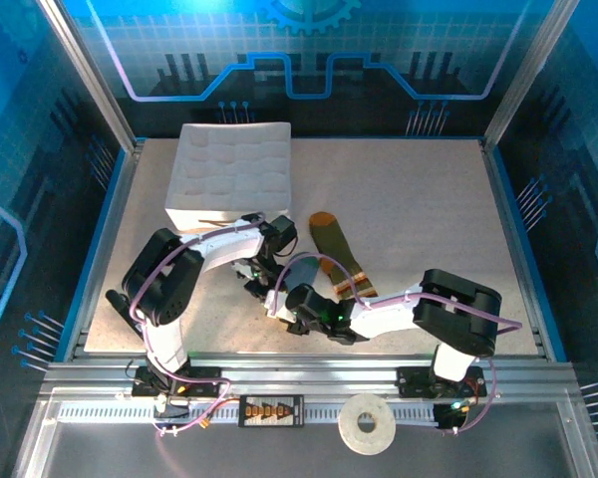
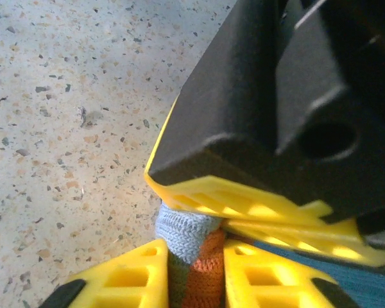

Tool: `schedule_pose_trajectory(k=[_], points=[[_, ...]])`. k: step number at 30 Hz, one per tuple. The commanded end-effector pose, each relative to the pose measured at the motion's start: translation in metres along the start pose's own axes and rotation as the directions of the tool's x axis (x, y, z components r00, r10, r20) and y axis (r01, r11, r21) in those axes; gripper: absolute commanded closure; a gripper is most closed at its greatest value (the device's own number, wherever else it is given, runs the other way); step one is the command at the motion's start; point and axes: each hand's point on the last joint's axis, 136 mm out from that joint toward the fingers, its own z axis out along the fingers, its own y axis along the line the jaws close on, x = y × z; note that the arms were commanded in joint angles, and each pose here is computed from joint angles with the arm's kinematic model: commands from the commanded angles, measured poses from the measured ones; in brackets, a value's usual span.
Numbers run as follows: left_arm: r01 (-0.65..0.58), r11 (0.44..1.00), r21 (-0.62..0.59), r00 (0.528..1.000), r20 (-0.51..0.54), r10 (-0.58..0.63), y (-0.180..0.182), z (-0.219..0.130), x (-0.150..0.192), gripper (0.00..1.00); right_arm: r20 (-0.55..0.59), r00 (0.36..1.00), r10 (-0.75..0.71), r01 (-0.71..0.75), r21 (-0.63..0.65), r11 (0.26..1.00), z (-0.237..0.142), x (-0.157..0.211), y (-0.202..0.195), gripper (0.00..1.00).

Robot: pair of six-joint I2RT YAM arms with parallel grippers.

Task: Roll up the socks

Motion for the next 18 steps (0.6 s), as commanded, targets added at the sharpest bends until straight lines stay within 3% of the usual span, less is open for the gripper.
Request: schedule_pose_trajectory(k=[1, 3, 5, 11, 15, 18], points=[[0.020, 0.997, -0.072, 1.000, 0.021, -0.018, 0.017, 0.025, -0.009, 1.00, -0.161, 0.987, 0.028, -0.027, 0.008, 1.000, 0.011, 0.045, 0.001, 0.87], [0.010, 0.999, -0.037, 1.000, 0.016, -0.010, 0.015, 0.016, -0.007, 0.97, -0.177, 0.982, 0.065, -0.070, -0.018, 0.997, 0.010, 0.054, 0.003, 0.93], [0.011, 1.000, 0.009, 1.000, 0.019, -0.011, 0.013, 0.004, -0.007, 0.85, -0.203, 0.972, 0.121, -0.137, -0.066, 0.988, 0.009, 0.067, 0.007, 0.99], [0.022, 0.990, 0.137, 0.999, 0.041, -0.028, 0.013, -0.029, -0.014, 0.42, -0.227, 0.921, 0.318, -0.372, -0.265, 0.889, 0.005, 0.085, 0.023, 1.00], [0.012, 0.977, 0.213, 0.996, 0.086, -0.031, 0.014, -0.046, -0.024, 0.31, -0.242, 0.872, 0.426, -0.487, -0.334, 0.807, 0.007, 0.087, 0.022, 1.00], [-0.031, 0.965, 0.262, 0.992, 0.125, -0.002, 0.013, -0.057, -0.029, 0.30, -0.264, 0.824, 0.501, -0.566, -0.369, 0.737, 0.009, 0.090, 0.018, 1.00]])
